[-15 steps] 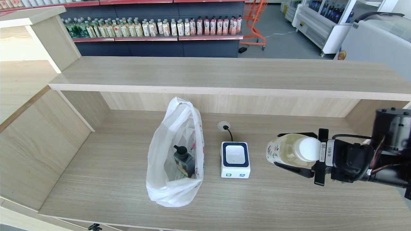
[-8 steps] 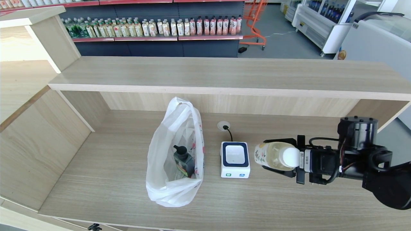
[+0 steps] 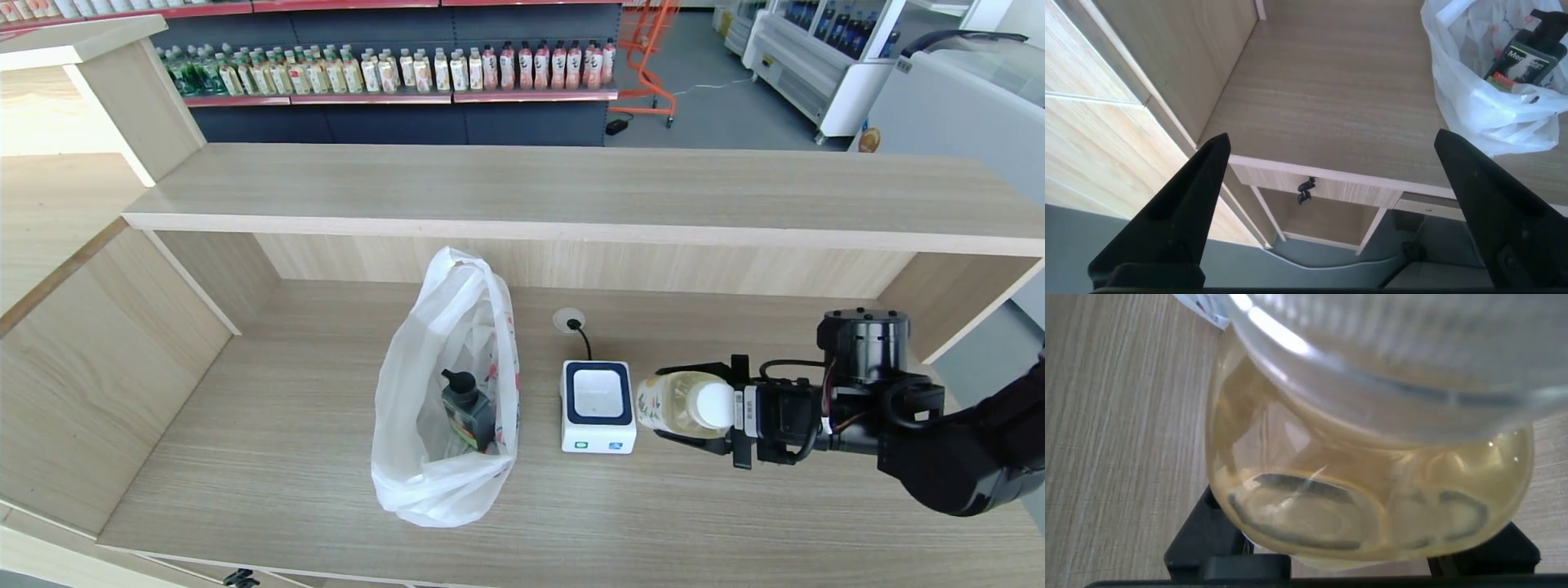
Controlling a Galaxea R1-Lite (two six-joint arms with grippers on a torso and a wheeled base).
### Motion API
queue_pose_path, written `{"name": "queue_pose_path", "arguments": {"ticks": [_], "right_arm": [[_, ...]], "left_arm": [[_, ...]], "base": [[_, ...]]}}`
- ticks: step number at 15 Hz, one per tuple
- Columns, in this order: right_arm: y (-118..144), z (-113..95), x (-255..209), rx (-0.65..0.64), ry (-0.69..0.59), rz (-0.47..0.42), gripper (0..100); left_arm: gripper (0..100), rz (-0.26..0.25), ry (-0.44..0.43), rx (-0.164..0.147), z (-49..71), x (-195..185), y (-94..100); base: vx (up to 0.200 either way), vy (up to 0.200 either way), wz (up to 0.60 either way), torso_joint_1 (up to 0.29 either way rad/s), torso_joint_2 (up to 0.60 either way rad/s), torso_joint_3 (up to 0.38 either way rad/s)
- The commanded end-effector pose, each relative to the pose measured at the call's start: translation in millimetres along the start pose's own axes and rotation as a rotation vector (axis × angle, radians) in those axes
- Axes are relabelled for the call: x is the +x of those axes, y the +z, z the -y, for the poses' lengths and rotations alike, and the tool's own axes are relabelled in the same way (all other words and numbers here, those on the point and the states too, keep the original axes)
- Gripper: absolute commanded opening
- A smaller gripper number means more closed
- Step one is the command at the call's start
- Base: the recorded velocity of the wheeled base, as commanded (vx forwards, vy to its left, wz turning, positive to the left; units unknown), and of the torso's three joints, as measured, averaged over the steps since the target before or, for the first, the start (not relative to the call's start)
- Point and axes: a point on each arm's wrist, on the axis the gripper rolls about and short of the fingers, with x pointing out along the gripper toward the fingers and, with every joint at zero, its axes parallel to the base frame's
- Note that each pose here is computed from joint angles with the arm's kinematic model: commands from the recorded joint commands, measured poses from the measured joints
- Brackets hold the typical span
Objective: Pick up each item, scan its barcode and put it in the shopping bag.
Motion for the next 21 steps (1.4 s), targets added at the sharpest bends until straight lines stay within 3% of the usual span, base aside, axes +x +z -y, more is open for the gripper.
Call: {"name": "queue_pose_path", "arguments": {"ticks": [1, 3, 12, 16, 21], "right_arm": [[-7, 11, 17, 0.009, -0.007, 0.026, 0], [-11, 25, 35, -0.009, -0.024, 0.055, 0], [-37, 29, 83, -0.032, 0.035, 0.206, 0], [-46, 25, 87, -0.061, 0.046, 0.215, 0], [-36, 43, 79, -0.032, 0.011, 0.222, 0]], "left_arm": [[100, 0.000, 0.000, 0.000, 0.0, 0, 0.0], [100, 0.000, 0.000, 0.000, 0.0, 0, 0.0], [100, 0.000, 0.000, 0.000, 0.0, 0, 0.0], [100, 0.000, 0.000, 0.000, 0.0, 0, 0.0], [100, 0.000, 0.000, 0.000, 0.0, 0, 0.0]], "base": [[0.000, 0.000, 0.00, 0.000, 0.00, 0.000], [0.000, 0.000, 0.00, 0.000, 0.00, 0.000], [0.000, 0.000, 0.00, 0.000, 0.00, 0.000], [0.000, 0.000, 0.00, 0.000, 0.00, 0.000], [0.000, 0.000, 0.00, 0.000, 0.00, 0.000]]}}
